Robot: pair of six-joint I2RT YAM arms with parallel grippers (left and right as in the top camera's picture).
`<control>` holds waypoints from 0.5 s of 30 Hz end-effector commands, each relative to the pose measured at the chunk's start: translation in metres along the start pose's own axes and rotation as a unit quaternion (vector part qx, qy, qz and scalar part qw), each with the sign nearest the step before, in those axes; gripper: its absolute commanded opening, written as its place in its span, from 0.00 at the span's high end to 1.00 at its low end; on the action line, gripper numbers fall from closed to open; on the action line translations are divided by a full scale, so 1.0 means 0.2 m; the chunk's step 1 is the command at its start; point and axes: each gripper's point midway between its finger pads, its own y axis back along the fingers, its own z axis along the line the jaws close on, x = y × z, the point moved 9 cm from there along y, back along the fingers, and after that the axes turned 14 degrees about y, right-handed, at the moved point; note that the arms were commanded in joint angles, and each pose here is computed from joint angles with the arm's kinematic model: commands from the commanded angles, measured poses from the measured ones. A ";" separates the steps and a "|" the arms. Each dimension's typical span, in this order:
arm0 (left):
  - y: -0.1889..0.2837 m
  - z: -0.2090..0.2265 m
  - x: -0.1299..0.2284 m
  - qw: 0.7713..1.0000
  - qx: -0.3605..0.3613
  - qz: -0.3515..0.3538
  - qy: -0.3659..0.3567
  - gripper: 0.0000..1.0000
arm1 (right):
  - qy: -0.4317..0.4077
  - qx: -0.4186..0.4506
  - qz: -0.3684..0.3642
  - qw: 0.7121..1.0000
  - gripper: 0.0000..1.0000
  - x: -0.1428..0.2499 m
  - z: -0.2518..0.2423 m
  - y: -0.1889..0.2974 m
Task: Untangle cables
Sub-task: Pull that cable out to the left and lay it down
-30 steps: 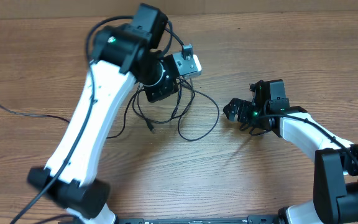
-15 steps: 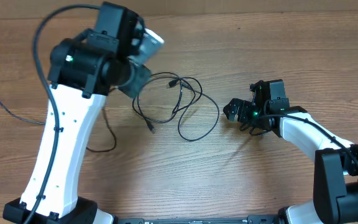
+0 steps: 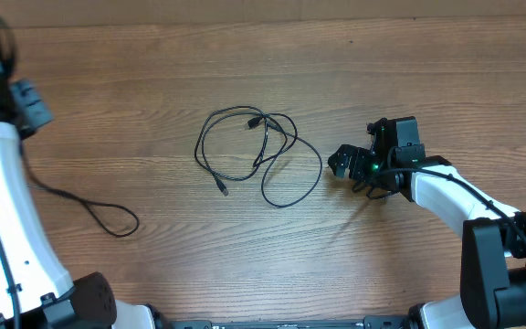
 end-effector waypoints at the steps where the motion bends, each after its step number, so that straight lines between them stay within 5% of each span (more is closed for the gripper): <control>1: -0.01 0.19 -0.07 0.992 -0.037 -0.008 0.120 0.96 | -0.012 0.022 0.021 0.999 0.00 0.05 -0.05 -0.03; 6: -0.06 0.37 -0.12 0.974 -0.075 -0.009 0.212 0.96 | -0.012 0.022 0.022 0.999 0.00 0.06 -0.05 -0.03; 15: -0.26 0.55 -0.22 0.906 -0.113 -0.023 0.406 0.96 | -0.012 0.023 0.023 0.999 0.00 0.06 -0.05 -0.03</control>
